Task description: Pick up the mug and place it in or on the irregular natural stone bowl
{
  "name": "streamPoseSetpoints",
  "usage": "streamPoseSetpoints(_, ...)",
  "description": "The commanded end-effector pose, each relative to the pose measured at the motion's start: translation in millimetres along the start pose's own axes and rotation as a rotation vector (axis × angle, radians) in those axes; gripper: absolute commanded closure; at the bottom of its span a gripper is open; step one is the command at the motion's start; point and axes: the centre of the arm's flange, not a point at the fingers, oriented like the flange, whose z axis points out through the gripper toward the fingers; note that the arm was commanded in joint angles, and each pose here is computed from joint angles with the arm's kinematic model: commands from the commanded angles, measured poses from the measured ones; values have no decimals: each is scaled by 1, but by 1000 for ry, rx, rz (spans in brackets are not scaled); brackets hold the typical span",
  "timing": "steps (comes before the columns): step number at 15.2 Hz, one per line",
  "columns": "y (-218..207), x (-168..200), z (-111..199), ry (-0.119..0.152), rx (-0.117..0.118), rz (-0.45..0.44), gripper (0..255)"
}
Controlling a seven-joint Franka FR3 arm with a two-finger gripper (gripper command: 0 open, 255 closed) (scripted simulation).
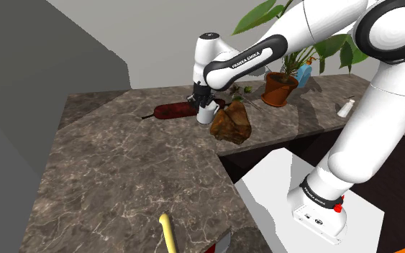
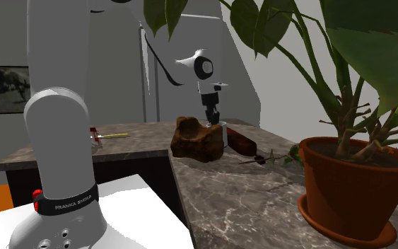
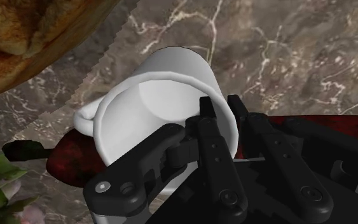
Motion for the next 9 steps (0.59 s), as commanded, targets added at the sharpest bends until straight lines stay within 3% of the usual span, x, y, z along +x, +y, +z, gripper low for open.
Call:
streamPoseSetpoints(1, 0, 0, 0, -1, 0, -1, 255)
streamPoseSetpoints(9, 2, 4, -36, -1, 0, -1, 255)
